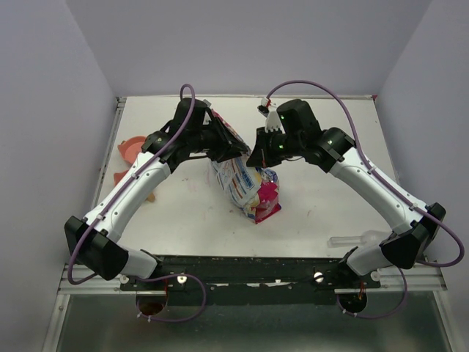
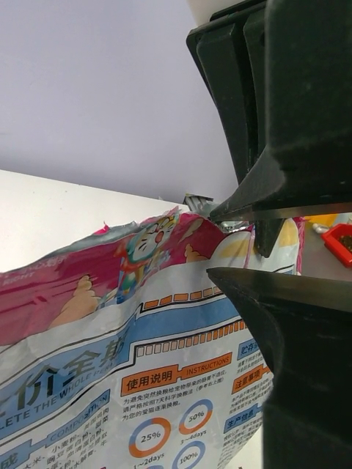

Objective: Serve the pet food

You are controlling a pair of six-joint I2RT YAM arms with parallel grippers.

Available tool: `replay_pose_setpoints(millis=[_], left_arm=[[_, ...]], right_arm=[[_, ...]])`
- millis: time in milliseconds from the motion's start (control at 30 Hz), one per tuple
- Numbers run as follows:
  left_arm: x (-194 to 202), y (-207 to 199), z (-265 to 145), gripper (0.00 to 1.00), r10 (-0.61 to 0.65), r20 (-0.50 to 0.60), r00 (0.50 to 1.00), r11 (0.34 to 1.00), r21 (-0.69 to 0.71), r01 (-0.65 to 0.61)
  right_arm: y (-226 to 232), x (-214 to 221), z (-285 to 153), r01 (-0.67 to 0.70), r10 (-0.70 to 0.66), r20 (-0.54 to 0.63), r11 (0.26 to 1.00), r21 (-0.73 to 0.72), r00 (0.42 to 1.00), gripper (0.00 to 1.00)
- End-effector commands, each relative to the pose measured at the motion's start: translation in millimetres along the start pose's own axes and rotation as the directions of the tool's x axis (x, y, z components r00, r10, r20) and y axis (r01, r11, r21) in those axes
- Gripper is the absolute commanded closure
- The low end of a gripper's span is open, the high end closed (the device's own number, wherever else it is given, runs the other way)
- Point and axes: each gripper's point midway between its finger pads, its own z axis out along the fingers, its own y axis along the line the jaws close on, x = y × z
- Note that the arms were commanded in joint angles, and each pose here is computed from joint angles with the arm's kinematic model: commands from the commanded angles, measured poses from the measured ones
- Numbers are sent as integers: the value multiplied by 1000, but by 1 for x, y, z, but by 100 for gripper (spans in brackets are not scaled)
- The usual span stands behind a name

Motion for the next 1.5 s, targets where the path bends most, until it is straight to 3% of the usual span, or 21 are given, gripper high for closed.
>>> replay_pose_setpoints(millis=[0,233,367,467,533,833,1267,1467], left_arm=[[-4,-3,-2,62,16,30,999,1000,-14,-16],[-10,-15,0,71,29,37,999,999,15,-29],[-9,-9,6,99,27,11,1000,999,-30,-26],[-6,-3,5,100,21,-12,1000,997,-69,-22],[-2,1,1,100,23,-10,1000,997,-72,-24],[1,5,-14,100,46,26,999,998,-53,-44],[3,5,-14,100,37,26,999,998,-50,-36],[3,0,-13,100,43,17,999,997,-66,-42]], right_arm=[[28,-19,-15,44,-37,64,994,-102,997,97],[28,-19,-15,38,-32,60,995,-96,998,91],[23,-23,-17,37,-33,65,998,-58,997,77],[14,-36,-21,40,-42,103,999,21,994,64],[9,-45,-23,45,-52,117,997,64,992,60],[-8,-62,-16,56,-70,106,990,131,992,60],[12,-48,-6,124,-122,71,992,-27,990,72],[1,-36,2,111,-110,53,994,-8,992,76]])
